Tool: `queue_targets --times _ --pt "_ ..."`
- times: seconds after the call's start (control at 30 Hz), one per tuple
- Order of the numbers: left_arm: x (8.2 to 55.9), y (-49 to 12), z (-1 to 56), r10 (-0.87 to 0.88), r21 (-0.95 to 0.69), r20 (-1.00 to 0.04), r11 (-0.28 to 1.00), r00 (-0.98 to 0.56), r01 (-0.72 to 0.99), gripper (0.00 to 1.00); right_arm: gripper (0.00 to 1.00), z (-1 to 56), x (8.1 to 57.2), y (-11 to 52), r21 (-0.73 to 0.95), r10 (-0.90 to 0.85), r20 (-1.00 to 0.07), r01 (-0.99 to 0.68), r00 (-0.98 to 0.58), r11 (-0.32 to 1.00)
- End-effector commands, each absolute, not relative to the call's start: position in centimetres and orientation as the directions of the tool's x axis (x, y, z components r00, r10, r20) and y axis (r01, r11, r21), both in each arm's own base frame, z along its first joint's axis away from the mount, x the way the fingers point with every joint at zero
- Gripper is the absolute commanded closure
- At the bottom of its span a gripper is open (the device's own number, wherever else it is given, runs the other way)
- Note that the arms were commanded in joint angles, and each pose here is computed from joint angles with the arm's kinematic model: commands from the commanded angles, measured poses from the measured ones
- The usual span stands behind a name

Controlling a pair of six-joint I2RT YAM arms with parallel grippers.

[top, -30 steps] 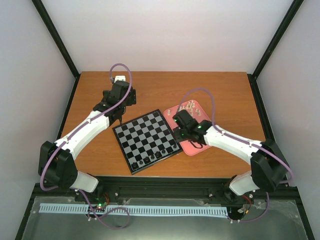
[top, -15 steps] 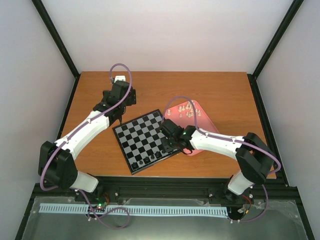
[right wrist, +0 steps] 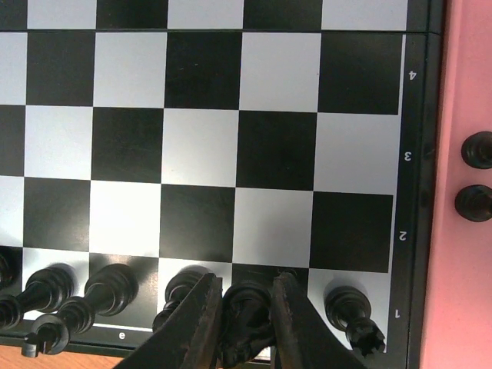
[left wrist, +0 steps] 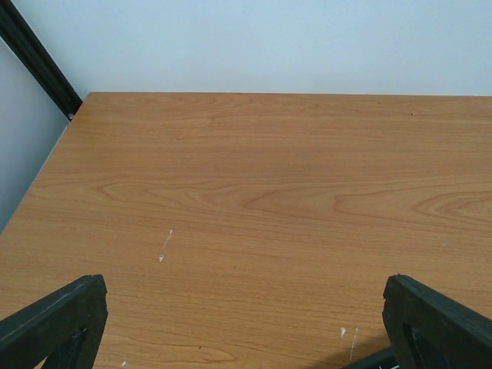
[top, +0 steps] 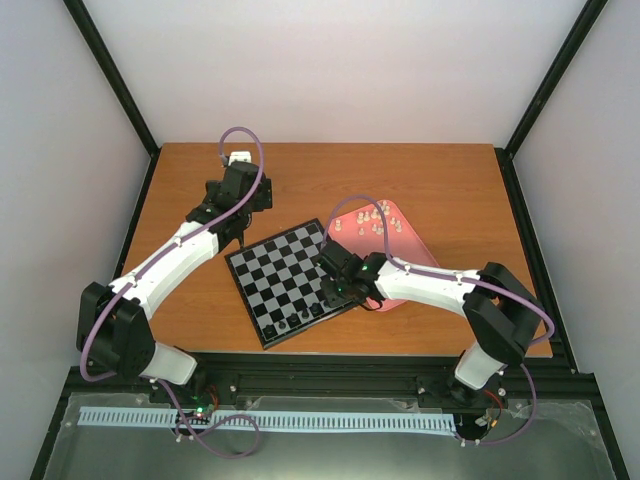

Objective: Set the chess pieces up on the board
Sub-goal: Place the chess piece on the chessboard.

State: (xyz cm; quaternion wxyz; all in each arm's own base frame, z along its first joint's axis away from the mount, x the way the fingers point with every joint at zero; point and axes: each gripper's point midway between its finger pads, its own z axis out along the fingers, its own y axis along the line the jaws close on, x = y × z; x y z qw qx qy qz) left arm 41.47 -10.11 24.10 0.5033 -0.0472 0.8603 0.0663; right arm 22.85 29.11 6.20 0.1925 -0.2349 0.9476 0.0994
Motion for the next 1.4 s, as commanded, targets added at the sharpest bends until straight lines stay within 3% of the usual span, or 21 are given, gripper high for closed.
queue_targets --times 0.0,0.93,1.37 --pt "42.0 -10.7 26.6 -0.033 0.032 -0.901 0.989 -0.432 -0.142 0.0 0.86 6.2 22.7 29.5 0.1 -0.4 -0.412 -0.477 -0.819 0.873" --pt "42.1 -10.8 26.5 -0.03 0.036 -0.9 0.989 -0.435 -0.143 0.0 0.85 4.0 22.8 28.5 0.046 -0.414 -0.376 -0.463 -0.829 0.885" --pt "42.1 -10.8 26.3 -0.029 0.037 -0.898 0.989 -0.439 -0.141 0.0 0.79 3.5 22.8 28.3 0.036 -0.416 -0.365 -0.459 -0.833 0.888"
